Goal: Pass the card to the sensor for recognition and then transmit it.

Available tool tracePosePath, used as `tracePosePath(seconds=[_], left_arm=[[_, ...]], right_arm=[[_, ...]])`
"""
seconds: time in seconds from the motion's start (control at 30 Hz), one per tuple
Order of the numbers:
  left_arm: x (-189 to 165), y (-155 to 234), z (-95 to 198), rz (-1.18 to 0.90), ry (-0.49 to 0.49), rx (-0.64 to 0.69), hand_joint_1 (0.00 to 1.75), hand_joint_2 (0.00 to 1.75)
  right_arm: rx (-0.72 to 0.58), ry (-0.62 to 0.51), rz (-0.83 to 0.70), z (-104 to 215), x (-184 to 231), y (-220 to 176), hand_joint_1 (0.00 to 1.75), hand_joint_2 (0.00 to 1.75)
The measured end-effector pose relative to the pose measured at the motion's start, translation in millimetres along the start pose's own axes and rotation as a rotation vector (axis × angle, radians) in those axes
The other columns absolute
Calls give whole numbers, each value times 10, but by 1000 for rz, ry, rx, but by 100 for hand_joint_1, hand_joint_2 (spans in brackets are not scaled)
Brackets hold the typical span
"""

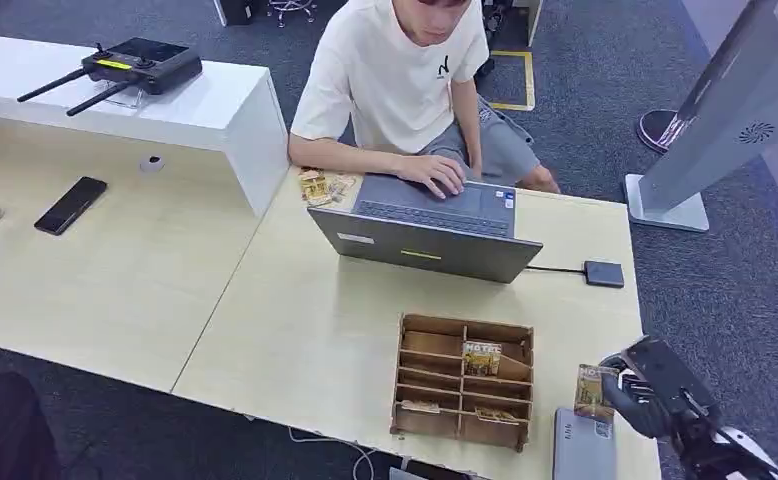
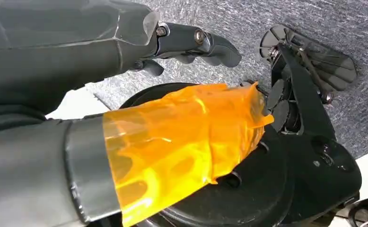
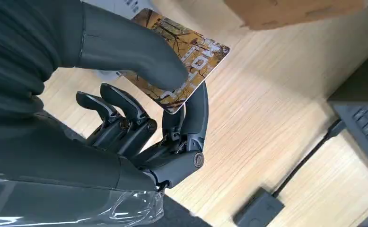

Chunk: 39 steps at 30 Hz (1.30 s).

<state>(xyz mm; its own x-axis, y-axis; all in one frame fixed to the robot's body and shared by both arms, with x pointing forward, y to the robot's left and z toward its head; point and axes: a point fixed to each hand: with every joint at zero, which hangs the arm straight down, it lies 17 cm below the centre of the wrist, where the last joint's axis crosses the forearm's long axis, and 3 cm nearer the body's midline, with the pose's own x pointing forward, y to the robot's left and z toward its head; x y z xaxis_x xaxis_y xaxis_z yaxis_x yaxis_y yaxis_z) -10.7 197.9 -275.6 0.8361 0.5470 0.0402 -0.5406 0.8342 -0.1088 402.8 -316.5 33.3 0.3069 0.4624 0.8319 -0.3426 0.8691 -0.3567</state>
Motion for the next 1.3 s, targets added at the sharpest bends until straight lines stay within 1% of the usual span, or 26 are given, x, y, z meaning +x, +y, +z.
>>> tracePosePath(seconds=[0.3, 0.6, 0.97, 1.3], left_arm=[[20, 20, -1, 2, -1, 0, 0, 0], [7, 25, -1, 6, 9, -1, 0, 0], [-5, 33, -2, 8, 18, 1, 0, 0], [-11, 46, -2, 6, 25, 2, 0, 0]], right_arm=[[24, -1, 41, 28, 2, 29, 175, 175], [20, 51, 103, 75, -160, -72, 175, 175], [48, 129, 106, 211, -448, 35, 175, 175], [66, 166, 94, 267, -557, 96, 175, 175]])
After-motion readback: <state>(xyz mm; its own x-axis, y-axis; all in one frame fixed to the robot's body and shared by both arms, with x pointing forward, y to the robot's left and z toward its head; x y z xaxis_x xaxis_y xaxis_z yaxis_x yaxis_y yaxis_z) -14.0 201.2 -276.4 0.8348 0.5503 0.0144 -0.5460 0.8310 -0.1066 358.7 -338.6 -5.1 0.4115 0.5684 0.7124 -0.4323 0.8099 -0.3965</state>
